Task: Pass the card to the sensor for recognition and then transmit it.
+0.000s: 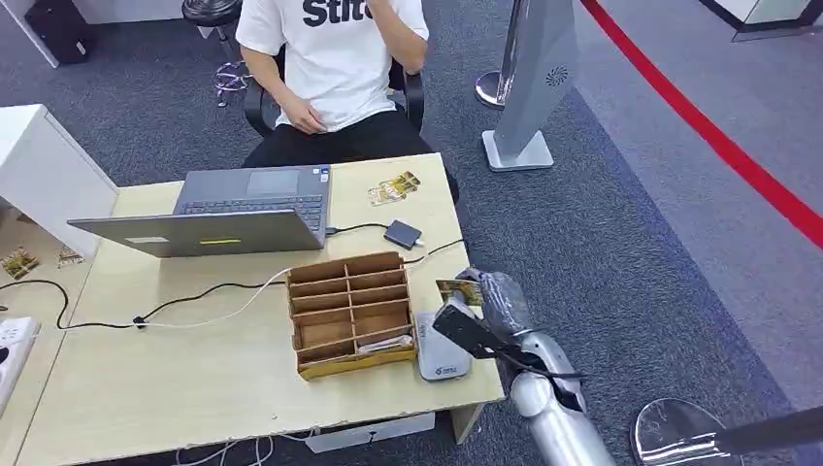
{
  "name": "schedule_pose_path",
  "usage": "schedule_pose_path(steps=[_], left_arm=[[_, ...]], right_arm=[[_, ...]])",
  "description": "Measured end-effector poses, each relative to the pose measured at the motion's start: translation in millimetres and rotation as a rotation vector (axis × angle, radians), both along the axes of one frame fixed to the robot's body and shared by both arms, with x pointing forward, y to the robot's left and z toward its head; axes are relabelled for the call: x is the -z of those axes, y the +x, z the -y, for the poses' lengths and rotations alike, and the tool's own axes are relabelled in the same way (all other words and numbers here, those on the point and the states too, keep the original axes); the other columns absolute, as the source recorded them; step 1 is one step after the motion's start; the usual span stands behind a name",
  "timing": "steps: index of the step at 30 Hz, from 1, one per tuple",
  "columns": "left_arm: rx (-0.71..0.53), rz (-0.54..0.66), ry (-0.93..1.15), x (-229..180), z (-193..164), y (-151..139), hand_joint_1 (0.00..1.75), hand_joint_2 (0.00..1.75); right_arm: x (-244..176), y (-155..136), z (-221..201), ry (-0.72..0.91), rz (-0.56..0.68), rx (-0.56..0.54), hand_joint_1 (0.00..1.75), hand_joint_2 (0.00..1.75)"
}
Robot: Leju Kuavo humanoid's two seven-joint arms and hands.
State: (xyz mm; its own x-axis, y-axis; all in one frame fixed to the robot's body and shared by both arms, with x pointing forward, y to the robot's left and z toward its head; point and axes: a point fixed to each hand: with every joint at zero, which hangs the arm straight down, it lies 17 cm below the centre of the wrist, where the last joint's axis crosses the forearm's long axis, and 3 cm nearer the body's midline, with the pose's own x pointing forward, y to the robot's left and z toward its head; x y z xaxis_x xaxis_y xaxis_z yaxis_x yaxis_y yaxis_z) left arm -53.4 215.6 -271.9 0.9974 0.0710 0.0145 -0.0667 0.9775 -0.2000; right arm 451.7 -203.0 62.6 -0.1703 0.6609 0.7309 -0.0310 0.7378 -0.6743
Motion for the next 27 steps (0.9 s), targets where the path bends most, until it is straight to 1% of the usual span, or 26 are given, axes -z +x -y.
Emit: schedule_pose_path(steps=[3,6,8,14,19,23,27], left_arm=[[-0.005,-0.001,-0.001,-0.1,0.7,-0.3,0.0,1.75],[-0.014,-0.002,0.0,-0.1,1.3,-0.1,0.0,1.75],[-0.017,-0.003,0.0,-0.1,1.4,-0.2,0.0,1.75],[-0.022,-0.004,-0.001,-0.2,1.1,-0.5,0.0,1.75],[-0.024,-0.005,-0.002,-0.3,0.9,-0.7,0.0,1.75],[-0.024,-0.003,-0.007,-0.7,1.3,-0.4,0.0,1.75],[-0.026,-0.001,-0.008,-0.7,0.4,-0.3,0.0,1.75]], right_arm=[[-2.0,-0.6,16.8,-0.026,0.008,0.033,1.75,1.75],[7.2,0.1,33.5,-0.124,-0.024,0.073,1.75,1.75],[11.2,0.1,40.5,-0.155,-0.036,0.084,1.75,1.75],[37.1,-5.4,45.8,-0.211,-0.107,0.038,1.75,1.75],[58.0,-10.3,41.5,-0.228,-0.16,-0.014,1.75,1.75],[66.3,-14.4,33.9,-0.195,-0.179,-0.059,1.75,1.75],[69.6,-16.5,33.8,-0.18,-0.181,-0.067,1.75,1.75]])
